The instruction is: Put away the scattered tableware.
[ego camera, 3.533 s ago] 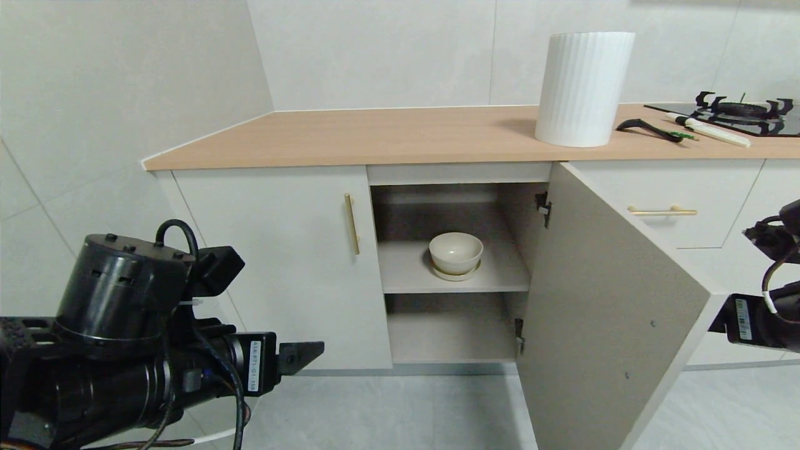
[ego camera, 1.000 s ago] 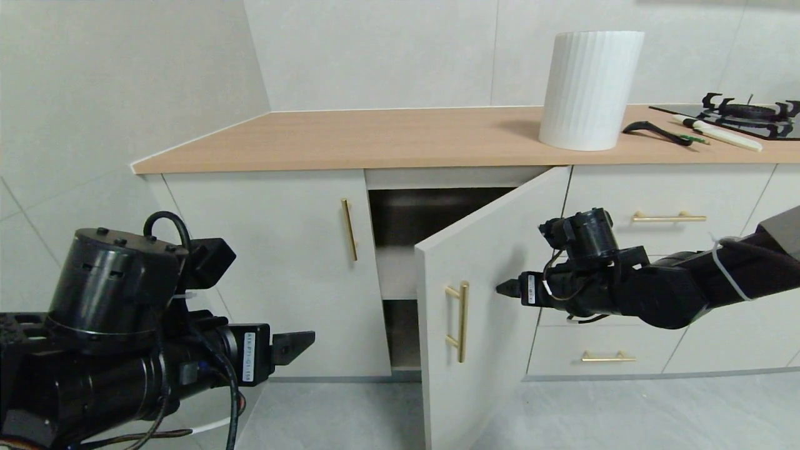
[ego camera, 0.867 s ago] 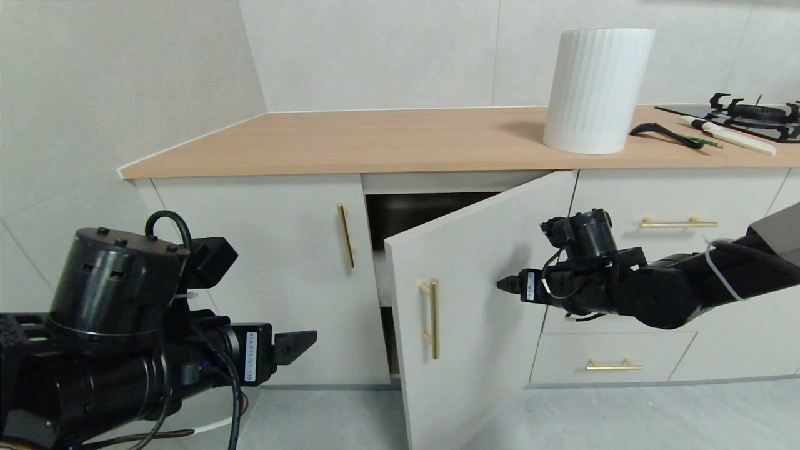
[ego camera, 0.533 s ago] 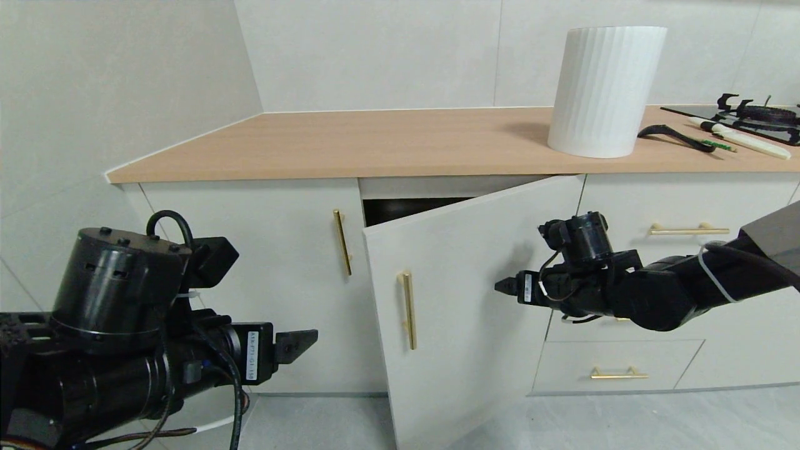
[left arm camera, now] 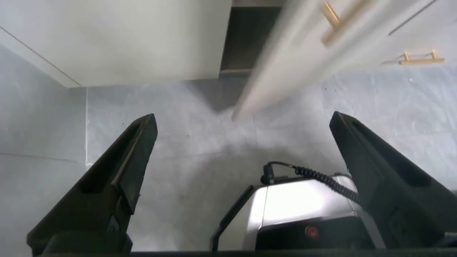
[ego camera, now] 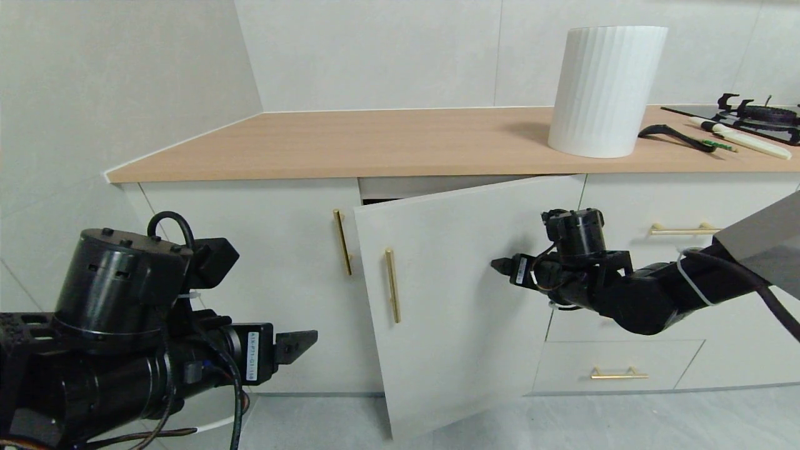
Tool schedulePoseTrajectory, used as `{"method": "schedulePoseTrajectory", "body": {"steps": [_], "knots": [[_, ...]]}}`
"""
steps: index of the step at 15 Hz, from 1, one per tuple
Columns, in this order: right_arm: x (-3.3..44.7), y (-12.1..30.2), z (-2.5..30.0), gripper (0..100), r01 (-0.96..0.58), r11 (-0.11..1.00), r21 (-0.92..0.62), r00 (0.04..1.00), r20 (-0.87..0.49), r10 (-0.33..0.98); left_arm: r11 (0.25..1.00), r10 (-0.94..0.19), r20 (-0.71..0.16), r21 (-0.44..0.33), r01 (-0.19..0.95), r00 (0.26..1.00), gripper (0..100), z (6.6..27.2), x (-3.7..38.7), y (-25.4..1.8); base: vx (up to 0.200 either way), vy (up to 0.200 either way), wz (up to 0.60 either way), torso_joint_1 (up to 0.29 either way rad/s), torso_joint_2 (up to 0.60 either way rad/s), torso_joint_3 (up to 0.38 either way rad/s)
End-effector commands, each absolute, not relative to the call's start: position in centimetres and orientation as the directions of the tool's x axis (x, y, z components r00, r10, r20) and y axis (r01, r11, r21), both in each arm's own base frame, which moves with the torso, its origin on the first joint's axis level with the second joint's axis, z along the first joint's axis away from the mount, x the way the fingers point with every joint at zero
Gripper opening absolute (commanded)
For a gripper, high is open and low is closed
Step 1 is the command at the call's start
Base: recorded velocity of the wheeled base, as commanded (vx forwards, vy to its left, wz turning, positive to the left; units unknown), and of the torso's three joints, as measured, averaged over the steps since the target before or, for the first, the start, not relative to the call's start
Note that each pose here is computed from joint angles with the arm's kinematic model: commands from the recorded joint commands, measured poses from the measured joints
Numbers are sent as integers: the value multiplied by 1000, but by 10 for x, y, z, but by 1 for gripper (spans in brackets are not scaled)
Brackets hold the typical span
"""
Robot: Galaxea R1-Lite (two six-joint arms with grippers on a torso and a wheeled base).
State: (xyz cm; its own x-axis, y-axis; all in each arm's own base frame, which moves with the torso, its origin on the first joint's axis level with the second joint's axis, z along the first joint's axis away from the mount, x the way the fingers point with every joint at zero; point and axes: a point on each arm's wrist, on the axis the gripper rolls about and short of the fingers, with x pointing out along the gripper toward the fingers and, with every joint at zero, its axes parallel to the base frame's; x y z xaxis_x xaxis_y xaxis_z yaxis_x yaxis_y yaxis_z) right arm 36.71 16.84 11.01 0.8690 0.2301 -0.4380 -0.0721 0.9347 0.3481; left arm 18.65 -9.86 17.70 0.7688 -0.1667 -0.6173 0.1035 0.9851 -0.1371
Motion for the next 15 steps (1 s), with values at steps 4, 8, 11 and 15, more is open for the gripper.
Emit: {"method": "schedulePoseTrajectory", "body": {"steps": [4,8,11,15], "knots": [[388,169,102,100,23,921,390,896,-416,154,985,-166,-618,-137,102,768,100,177,187,-99,0,0,0,0,0,0],[401,171,96,100,73,917,392,926,-368,83,986,-164,-627,-134,102,762,100,174,188,-100,0,0,0,0,0,0],[408,167,94,100,103,916,387,932,-359,47,986,-163,-629,-133,101,760,100,174,188,-100,0,0,0,0,0,0],[412,165,93,100,129,916,381,935,-353,15,986,-163,-629,-133,101,760,100,174,188,-100,0,0,0,0,0,0]]}}
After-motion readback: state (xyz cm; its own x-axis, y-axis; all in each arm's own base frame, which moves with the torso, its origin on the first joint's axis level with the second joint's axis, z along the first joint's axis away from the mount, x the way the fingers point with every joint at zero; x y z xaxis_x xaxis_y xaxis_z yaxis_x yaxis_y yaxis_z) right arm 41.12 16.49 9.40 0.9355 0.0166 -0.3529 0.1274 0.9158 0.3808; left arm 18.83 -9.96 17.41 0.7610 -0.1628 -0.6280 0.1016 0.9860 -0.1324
